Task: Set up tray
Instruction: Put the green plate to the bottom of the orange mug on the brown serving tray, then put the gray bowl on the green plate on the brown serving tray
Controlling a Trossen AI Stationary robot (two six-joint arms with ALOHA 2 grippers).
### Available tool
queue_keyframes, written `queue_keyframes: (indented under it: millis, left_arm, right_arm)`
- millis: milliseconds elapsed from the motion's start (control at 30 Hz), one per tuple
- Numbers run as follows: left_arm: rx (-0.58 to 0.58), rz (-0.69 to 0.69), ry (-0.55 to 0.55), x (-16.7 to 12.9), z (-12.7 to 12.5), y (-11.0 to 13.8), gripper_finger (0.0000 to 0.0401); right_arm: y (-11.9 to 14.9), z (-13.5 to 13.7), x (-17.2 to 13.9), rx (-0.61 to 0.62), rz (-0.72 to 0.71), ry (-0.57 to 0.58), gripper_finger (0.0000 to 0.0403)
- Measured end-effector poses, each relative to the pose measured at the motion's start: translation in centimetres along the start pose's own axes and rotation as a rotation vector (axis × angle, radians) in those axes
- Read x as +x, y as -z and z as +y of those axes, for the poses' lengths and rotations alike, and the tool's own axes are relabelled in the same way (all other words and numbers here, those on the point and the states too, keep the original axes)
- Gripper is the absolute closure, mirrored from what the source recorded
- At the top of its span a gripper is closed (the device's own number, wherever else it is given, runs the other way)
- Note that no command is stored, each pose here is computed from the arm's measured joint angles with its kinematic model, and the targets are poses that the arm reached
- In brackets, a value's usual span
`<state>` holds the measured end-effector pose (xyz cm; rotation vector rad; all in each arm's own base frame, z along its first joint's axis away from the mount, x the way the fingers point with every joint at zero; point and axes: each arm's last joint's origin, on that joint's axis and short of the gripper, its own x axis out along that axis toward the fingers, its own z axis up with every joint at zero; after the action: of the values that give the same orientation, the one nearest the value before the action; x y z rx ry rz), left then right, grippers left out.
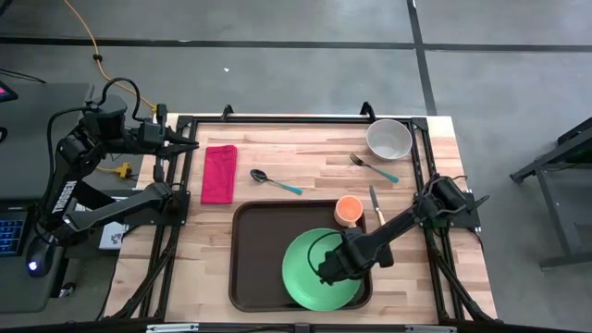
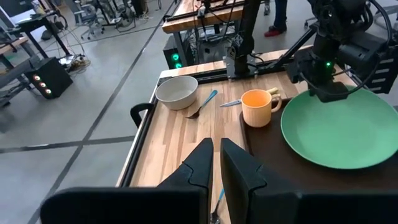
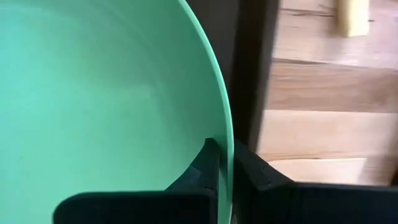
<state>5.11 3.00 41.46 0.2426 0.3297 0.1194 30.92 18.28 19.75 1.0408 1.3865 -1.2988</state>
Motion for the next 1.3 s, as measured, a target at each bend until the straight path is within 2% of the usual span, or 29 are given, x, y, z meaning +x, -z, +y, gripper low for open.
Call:
queue_keyframes:
  millis: [467, 833, 1067, 1200, 1300]
  left_arm:
    - [0.0, 0.0, 0.0, 0.0, 0.0, 0.0, 0.0339]
    - [-0.001, 0.0, 0.0, 0.0, 0.0, 0.0, 0.0339]
    - [0.012, 0.0, 0.0, 0.0, 0.0, 0.0, 0.0339]
    - [0.013, 0.0, 0.0, 0.0, 0.0, 0.0, 0.0339]
    - [0.015, 0.0, 0.0, 0.0, 0.0, 0.0, 0.0339]
  right_arm:
    - [-0.4, -0.3, 0.0, -0.036, -0.052, 0.032, 0.04]
    - [-0.6, -0.5, 0.2, -0.033, -0.066, 0.068, 0.033]
    - [-1.0, -0.4, 0.1, -0.024, -0.066, 0.067, 0.0309]
    - [-0.9, -0.1, 0.0, -0.03, -0.044, 0.049, 0.0304]
    - [-0.7, -0.1, -1.1, -0.049, -0.041, -0.039, 0.0308]
